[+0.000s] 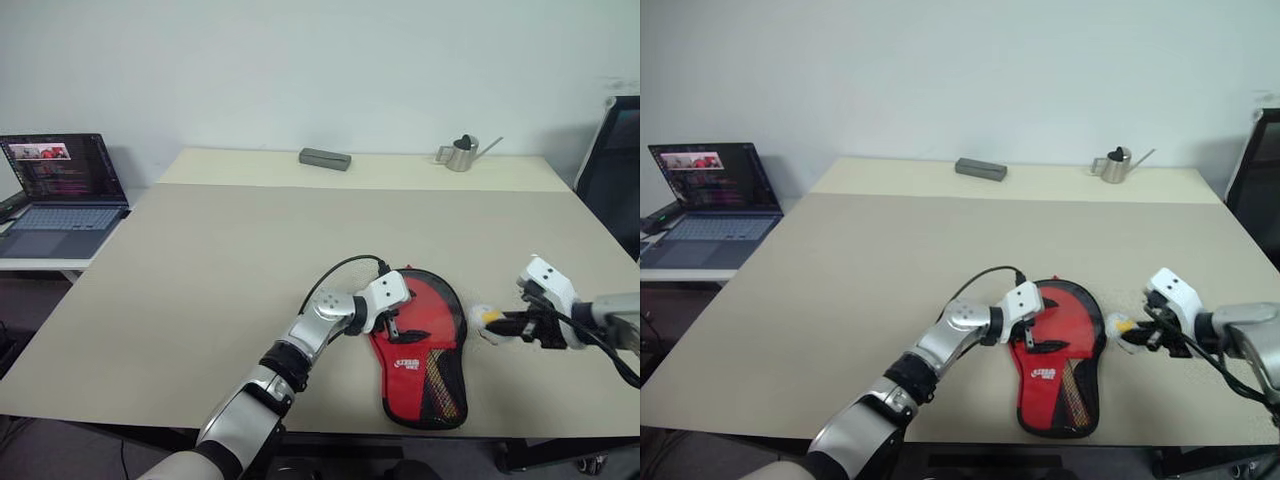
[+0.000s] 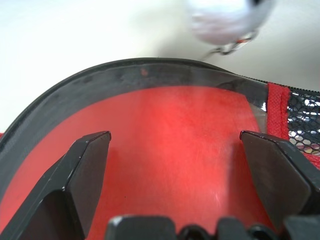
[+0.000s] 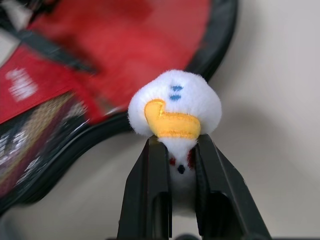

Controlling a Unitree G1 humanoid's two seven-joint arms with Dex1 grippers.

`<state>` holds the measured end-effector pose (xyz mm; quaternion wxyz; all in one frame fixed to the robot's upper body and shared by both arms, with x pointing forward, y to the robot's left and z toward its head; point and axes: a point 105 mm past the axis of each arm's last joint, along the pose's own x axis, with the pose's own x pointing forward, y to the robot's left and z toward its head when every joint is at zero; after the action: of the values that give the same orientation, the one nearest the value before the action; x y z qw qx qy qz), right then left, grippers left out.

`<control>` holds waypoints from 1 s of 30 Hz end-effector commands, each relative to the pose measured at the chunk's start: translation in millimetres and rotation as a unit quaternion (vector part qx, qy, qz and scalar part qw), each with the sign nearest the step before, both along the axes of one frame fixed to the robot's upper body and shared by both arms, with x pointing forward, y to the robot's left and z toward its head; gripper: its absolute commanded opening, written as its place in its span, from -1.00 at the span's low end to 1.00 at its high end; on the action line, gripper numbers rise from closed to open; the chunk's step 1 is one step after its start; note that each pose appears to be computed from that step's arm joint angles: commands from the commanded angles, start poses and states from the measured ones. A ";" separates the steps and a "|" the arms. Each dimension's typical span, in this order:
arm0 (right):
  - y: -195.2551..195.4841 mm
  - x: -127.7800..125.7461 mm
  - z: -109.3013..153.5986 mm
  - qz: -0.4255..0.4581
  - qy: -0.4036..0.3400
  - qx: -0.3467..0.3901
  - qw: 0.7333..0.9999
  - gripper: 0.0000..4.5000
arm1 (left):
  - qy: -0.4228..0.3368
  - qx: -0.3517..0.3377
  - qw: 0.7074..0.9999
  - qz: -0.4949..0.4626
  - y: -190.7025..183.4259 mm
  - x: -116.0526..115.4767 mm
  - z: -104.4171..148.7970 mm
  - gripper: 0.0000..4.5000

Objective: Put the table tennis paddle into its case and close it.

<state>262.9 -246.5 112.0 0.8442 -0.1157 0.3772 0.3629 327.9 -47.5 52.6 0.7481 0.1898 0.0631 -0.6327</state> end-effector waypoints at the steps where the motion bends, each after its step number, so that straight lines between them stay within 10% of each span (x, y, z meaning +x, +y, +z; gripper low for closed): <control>1: 3.1 -17.6 14.3 0.022 0.005 0.014 1.000 -0.92 | 0.047 0.097 0.994 -0.009 16.4 -18.0 -55.7 1.00; 15: 20.4 -93.4 10.2 0.110 0.108 0.043 0.987 -0.92 | 0.049 0.098 0.994 -0.019 9.7 -24.5 -60.6 1.00; 30: 25.4 -84.2 -18.3 0.088 0.113 0.048 0.989 -0.92 | 0.045 0.123 0.985 -0.115 0.7 -41.5 -61.5 1.00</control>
<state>184.7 -221.8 90.8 0.7792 -0.0672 0.4327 0.4485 309.8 -67.6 49.1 0.6939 0.2132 0.0469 -0.6862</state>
